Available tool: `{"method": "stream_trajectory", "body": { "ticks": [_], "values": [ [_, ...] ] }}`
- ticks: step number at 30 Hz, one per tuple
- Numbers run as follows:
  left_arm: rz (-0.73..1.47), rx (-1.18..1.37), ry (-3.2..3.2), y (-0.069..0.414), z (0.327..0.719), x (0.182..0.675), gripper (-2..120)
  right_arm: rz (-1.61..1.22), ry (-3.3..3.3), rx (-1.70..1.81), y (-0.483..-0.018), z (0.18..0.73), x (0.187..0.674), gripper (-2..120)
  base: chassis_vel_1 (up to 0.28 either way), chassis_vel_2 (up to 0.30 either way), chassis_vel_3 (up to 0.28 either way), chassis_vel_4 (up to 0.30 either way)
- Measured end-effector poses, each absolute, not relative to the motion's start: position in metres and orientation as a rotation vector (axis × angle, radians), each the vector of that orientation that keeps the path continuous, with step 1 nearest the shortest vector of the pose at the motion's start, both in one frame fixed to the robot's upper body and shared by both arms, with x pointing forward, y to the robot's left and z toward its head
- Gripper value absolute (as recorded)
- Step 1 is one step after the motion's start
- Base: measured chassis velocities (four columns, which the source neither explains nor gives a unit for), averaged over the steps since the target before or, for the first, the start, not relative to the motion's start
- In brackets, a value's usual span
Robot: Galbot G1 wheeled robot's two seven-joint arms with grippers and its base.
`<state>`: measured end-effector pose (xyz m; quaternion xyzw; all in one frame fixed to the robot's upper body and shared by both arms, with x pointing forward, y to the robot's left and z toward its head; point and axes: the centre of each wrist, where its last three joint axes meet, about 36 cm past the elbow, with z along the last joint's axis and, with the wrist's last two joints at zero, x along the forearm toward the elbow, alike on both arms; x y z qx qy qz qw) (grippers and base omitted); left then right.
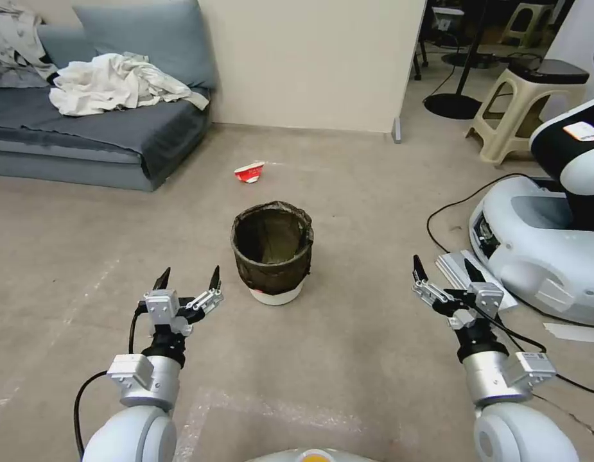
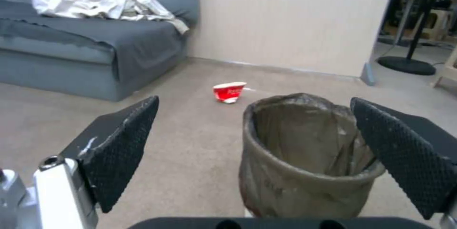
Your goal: Pick up the trash can from the floor.
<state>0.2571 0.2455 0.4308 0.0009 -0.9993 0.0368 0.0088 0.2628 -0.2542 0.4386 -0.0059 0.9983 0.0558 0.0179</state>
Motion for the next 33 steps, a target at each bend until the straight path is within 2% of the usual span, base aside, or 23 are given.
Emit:
{"method": "stream_trajectory", "body": {
  "ticks": [25,33],
  "values": [
    [0.099,0.012,-3.14,0.2471,0.427,0.2592,100,0.189,3.047,-0.043,-0.254,0.431,0.2635,100,0.01,0.008,0.01,0.011],
    [0.101,0.005,-3.147,0.2468,0.4268,0.259,100,0.189,3.044,-0.044,-0.2536,0.4309,0.2626,100,-0.081,0.078,0.069,-0.074]
  ]
}}
